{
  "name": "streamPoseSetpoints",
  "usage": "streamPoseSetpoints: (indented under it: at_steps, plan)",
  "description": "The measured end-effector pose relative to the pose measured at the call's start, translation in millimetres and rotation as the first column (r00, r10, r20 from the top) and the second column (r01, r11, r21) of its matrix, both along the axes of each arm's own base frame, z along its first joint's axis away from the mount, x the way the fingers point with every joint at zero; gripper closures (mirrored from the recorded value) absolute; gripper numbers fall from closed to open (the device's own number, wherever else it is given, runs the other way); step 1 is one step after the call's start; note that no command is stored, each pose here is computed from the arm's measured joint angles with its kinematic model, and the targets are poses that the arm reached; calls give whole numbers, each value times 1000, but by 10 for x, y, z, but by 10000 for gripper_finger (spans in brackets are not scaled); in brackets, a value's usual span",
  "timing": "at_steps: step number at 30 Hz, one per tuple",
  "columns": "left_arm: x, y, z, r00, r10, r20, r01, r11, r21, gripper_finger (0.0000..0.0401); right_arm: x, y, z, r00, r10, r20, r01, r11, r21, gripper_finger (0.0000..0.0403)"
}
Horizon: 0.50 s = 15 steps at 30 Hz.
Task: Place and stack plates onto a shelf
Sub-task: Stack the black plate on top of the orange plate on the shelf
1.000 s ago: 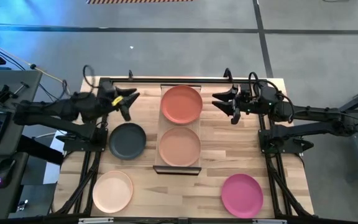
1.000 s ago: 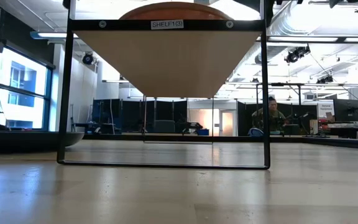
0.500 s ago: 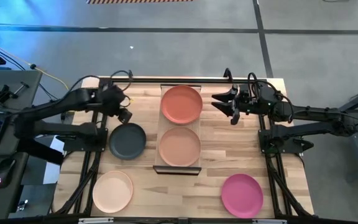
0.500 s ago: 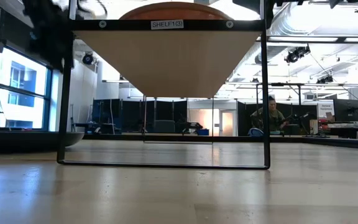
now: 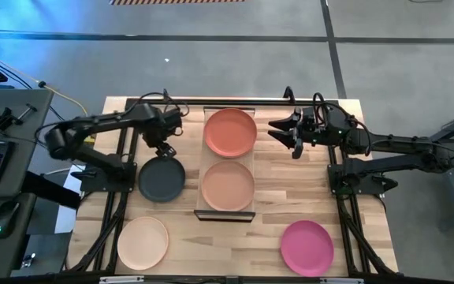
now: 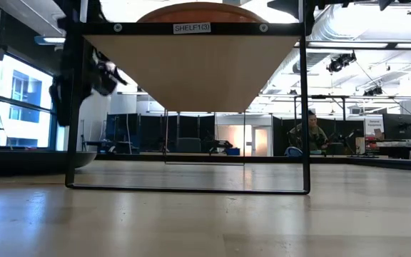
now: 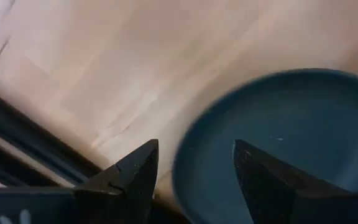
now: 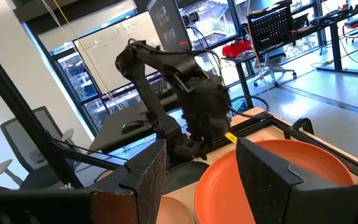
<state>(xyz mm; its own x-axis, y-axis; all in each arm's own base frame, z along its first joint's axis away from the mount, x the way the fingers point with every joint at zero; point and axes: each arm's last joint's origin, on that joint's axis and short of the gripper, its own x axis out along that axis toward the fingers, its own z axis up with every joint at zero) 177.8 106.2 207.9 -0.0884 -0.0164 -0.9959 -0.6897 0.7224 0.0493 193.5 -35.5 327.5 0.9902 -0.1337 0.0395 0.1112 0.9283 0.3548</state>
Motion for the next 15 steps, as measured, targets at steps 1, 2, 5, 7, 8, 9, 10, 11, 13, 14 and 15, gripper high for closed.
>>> streamPoseSetpoints:
  at_steps: [1, 2, 5, 7, 8, 9, 10, 11, 13, 14, 15]
  plan:
    - [15, 25, -45, 1000, -3, -19, 2, 1000, -11, 203, 0, 0, -3, 1000, 0, -3, 0, 1000, 1, 226]
    - [29, 45, -85, 999, -10, -34, 10, 1000, -23, 203, 0, 0, -5, 1000, 0, -5, 0, 1000, 1, 226]
    - [70, 74, -179, 997, -55, -52, 51, 996, -74, 203, 0, 0, -12, 1000, 0, -13, 0, 1000, 2, 226]
    - [92, 86, -222, 994, -96, -46, 92, 992, -84, 203, 1, 0, -23, 1000, 0, -23, 0, 1000, 5, 226]
    - [98, 88, -246, 992, -118, -40, 114, 990, -84, 203, 1, 0, -28, 1000, 0, -28, 0, 1000, 5, 226]
    - [101, 90, -269, 990, -136, -30, 134, 988, -80, 203, 1, 0, -34, 999, 0, -34, 0, 1000, 7, 226]
    - [99, 89, -293, 989, -149, -19, 147, 986, -74, 203, 1, 0, -40, 999, 0, -40, 0, 1000, 8, 226]
    - [94, 83, -313, 987, -158, -3, 158, 985, -71, 203, 2, 0, -44, 999, 0, -45, 0, 1000, 9, 226]
    - [72, 64, -350, 985, -169, 23, 170, 983, -74, 203, 2, 0, -48, 999, 0, -48, 0, 1000, 9, 226]
    - [54, 52, -365, 984, -175, 25, 176, 981, -78, 203, 2, 0, -49, 999, 0, -49, 0, 1000, 10, 226]
    - [38, 40, -381, 984, -179, 24, 181, 980, -87, 203, 2, 0, -49, 999, 0, -49, 0, 1000, 10, 226]
